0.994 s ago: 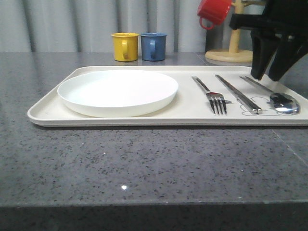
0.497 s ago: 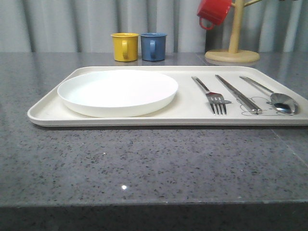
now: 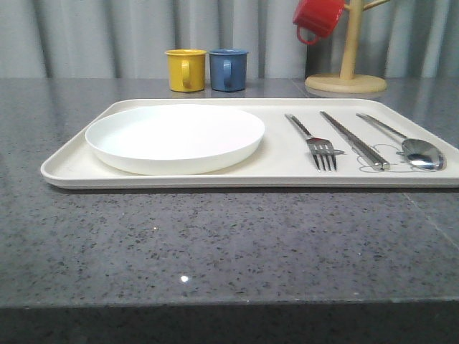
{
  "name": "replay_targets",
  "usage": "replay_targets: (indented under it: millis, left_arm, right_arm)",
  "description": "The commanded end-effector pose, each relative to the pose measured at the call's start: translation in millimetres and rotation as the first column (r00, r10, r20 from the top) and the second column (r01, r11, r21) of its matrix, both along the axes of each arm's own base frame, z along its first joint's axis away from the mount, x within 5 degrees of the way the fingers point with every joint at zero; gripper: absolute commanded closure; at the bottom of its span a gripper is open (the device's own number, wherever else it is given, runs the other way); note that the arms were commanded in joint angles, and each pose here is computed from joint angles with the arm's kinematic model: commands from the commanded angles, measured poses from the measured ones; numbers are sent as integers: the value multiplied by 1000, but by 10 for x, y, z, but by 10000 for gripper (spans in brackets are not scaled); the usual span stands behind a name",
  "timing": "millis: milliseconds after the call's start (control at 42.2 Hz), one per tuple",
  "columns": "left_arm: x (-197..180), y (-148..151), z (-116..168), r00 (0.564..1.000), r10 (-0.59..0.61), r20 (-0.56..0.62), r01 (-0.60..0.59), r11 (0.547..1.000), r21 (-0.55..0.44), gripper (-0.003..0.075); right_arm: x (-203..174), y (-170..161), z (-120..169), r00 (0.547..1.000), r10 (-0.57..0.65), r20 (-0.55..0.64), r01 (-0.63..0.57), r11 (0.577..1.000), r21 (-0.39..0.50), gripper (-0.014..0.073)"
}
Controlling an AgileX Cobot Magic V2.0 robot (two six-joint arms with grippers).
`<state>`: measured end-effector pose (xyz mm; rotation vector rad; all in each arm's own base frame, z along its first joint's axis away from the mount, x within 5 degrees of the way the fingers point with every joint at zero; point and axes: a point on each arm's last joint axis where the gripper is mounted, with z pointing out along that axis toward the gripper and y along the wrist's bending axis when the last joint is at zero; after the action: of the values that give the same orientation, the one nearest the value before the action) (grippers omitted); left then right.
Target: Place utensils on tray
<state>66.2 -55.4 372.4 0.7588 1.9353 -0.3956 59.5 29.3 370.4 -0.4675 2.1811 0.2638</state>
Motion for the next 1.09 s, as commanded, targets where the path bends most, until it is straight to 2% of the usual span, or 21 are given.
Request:
replay_targets:
  millis: [0, 213, 402, 521, 616, 639, 687, 1065]
  left_arm:
    - [9, -21, 128, 998, -7, 65, 11, 998, -65, 331]
    - [9, -23, 133, 998, -8, 68, 12, 997, -70, 331]
    - [9, -23, 133, 998, -8, 68, 12, 997, -70, 351]
    - [9, -23, 133, 998, -8, 68, 12, 997, -70, 476]
    - [9, -23, 133, 998, -8, 68, 12, 997, -70, 659]
    - [9, -23, 133, 998, -8, 68, 12, 997, -70, 680]
    - [9, -23, 133, 998, -8, 68, 12, 997, -70, 740]
    - [8, -24, 133, 998, -8, 67, 13, 997, -70, 741]
  right_arm:
    - [-148, -63, 46, 995, 4, 95, -6, 1000, 22, 284]
    - [-346, -141, -42, 988, 0, 157, -7, 999, 46, 284]
    - [-348, -142, -67, 988, -1, 152, -6, 999, 46, 311]
    - [-345, -141, -65, 988, -7, 153, -2, 998, 55, 460]
    - [-337, -138, -49, 985, -9, 171, -2, 998, 63, 638]
    - [-335, -138, -44, 984, -10, 176, -2, 998, 65, 670]
    - [-331, -136, -35, 983, -11, 186, -2, 998, 69, 656]
    - [-325, -131, -20, 980, -12, 201, -4, 997, 80, 662]
